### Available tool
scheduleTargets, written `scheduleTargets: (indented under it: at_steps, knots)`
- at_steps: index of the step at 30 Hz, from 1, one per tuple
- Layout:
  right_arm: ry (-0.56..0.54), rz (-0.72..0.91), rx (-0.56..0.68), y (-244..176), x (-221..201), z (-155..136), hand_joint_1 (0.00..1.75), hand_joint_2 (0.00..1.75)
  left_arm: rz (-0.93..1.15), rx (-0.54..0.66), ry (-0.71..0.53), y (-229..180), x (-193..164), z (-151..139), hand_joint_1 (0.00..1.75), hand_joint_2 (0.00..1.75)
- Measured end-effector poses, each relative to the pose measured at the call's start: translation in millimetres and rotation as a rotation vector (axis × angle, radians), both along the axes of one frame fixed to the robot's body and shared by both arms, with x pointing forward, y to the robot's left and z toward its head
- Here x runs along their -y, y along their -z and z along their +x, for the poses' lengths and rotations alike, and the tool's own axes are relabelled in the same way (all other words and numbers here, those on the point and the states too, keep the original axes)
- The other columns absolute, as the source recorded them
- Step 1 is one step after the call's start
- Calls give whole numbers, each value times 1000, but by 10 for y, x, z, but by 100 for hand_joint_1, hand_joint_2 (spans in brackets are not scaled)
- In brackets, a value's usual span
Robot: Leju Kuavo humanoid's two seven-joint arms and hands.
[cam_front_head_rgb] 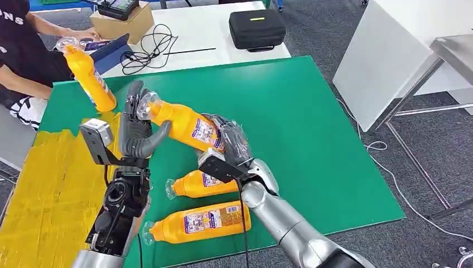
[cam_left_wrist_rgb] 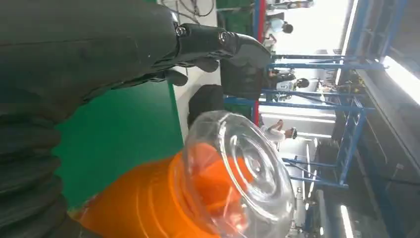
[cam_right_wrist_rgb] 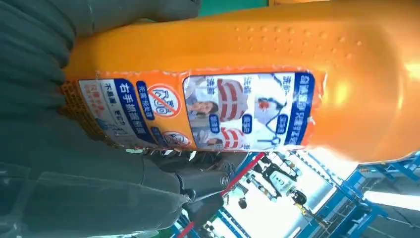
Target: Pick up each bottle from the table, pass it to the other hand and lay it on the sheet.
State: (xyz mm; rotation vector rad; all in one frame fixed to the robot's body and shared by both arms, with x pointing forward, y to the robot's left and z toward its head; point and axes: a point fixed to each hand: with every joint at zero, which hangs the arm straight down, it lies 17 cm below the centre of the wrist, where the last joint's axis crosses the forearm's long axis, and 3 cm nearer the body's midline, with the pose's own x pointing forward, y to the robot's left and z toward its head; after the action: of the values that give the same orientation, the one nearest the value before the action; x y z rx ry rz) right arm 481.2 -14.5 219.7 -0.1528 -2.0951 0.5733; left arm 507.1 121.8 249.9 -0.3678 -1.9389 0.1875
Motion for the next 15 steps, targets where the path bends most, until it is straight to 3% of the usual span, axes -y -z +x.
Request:
scheduleTargets:
  at_steps: [15]
  knots:
    - [-1,-22,-9,50,-3,-6,175,175,9,-10,31,70,65,-21,0,175]
